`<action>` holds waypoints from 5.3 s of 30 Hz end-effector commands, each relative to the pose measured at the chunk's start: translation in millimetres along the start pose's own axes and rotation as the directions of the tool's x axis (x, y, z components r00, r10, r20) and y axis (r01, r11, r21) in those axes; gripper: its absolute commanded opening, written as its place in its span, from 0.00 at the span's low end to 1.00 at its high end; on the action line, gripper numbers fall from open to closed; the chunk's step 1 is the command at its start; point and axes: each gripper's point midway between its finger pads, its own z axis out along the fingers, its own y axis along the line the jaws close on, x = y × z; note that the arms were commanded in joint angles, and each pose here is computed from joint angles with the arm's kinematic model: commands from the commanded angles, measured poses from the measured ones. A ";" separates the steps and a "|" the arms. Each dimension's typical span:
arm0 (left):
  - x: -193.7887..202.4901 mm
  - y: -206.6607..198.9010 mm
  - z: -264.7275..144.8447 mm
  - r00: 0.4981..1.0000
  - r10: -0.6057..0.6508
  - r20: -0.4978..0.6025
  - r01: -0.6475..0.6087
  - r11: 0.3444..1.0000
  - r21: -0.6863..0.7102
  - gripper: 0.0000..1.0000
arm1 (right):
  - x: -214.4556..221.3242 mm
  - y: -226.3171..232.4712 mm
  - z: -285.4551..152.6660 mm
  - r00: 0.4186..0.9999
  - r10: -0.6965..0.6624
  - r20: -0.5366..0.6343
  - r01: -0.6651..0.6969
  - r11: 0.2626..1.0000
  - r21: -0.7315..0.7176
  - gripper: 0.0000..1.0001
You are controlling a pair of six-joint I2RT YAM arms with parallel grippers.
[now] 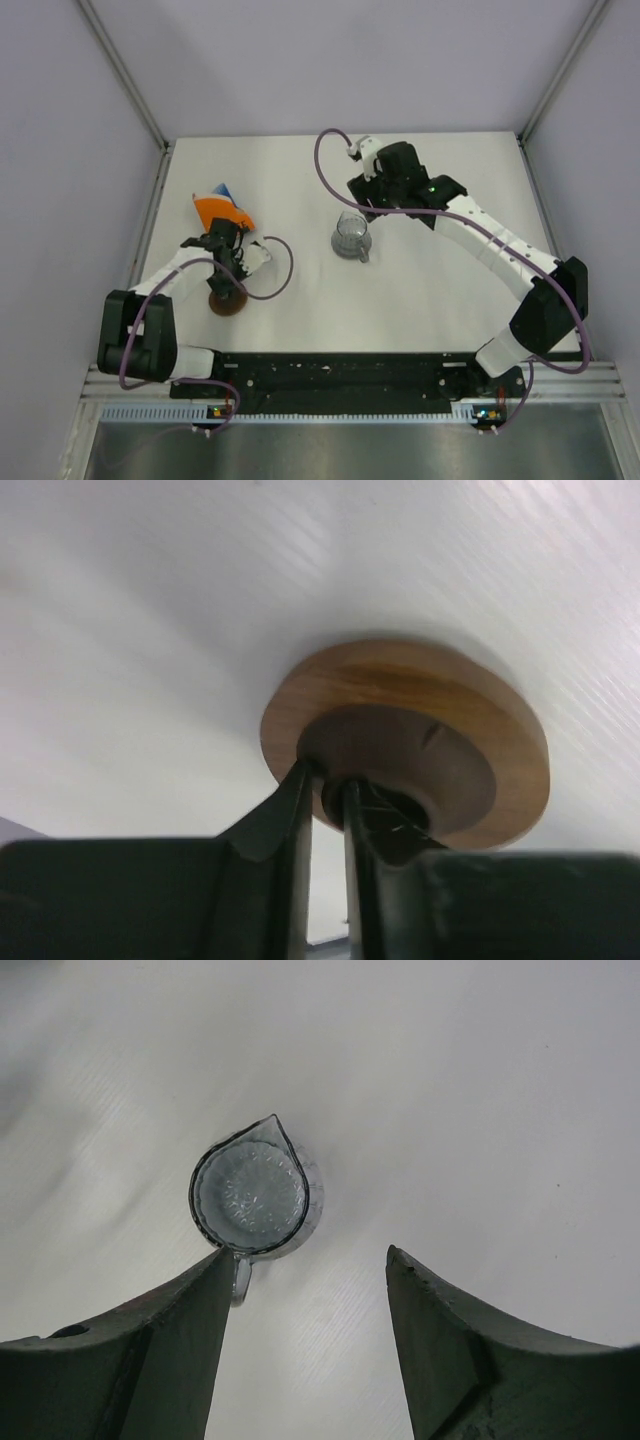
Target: Place the coffee filter in the dripper
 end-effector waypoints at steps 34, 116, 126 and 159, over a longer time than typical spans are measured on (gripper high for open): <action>-190.0 -109.4 -306.1 0.578 -0.204 0.790 -0.477 0.701 0.530 0.00 | -87.0 189.9 -153.2 0.750 0.001 0.662 0.612 0.380 -0.694 0.63; -279.9 8.8 -157.9 0.705 -0.443 0.554 0.254 0.887 0.387 0.70 | 52.3 -39.1 76.9 0.710 0.642 -0.288 -0.698 0.591 -0.403 0.37; -279.9 10.8 -160.6 0.706 -0.428 0.565 0.246 0.895 0.372 0.70 | 37.3 -68.4 63.2 0.780 0.613 -0.126 -0.622 0.738 -0.261 0.57; -99.2 262.8 -170.9 0.334 -0.701 0.630 0.904 0.428 -0.003 0.81 | 33.5 -49.8 41.8 0.948 0.307 -0.080 -0.310 0.950 -0.033 0.70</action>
